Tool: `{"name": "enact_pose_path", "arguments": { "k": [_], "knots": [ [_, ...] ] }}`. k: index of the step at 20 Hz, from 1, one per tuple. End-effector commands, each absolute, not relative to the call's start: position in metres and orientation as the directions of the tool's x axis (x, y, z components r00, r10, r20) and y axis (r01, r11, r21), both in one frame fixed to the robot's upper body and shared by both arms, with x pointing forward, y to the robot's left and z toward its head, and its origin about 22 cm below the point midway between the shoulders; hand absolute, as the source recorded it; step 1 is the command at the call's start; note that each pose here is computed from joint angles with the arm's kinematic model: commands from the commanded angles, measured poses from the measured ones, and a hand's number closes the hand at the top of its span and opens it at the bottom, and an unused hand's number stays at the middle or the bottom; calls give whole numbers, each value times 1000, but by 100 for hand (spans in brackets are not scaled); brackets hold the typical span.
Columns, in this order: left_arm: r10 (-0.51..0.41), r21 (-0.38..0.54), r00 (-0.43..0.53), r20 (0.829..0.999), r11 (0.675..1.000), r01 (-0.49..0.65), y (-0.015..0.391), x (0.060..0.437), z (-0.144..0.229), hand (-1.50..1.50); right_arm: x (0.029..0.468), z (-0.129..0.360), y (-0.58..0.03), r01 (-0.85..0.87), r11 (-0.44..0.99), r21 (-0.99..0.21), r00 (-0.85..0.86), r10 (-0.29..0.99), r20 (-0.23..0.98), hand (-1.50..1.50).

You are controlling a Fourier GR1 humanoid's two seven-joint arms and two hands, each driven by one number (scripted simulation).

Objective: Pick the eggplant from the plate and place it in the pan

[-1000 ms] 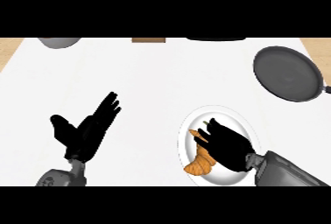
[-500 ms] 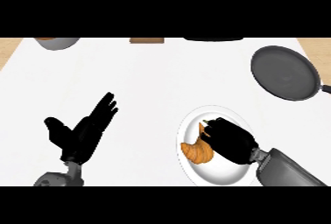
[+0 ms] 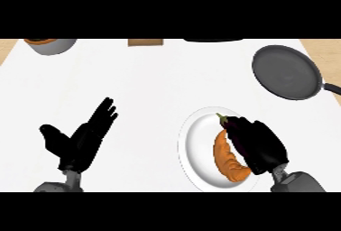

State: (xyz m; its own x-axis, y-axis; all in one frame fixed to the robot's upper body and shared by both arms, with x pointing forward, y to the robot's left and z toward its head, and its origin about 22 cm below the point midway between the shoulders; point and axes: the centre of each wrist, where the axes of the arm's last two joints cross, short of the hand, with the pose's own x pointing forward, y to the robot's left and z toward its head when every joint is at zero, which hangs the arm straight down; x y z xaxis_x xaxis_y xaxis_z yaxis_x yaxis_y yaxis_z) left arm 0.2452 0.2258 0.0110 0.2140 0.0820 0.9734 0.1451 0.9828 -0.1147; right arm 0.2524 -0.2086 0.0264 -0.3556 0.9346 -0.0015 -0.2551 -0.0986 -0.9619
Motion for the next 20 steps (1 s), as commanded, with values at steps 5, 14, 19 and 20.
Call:
{"name": "enact_pose_path", "arguments": {
  "k": [5, 14, 19, 20],
  "knots": [
    [75, -112, 229, 970, 982, 151, 228, 247, 21, 0, 231, 80, -227, 107, 217, -970, -175, 965, 197, 150],
    [87, -127, 225, 970, 977, 169, 223, 243, 2, 0, 218, 120, -247, 176, 651, -739, -195, 758, 622, 150],
    [64, -108, 210, 976, 973, 203, 210, 246, 15, 0, 259, 114, -290, 199, 718, -667, -145, 695, 705, 150],
    [77, -119, 214, 974, 975, 187, 230, 248, 8, 0, 257, 100, -306, 183, 691, -700, -136, 723, 678, 150]
  ]
}}
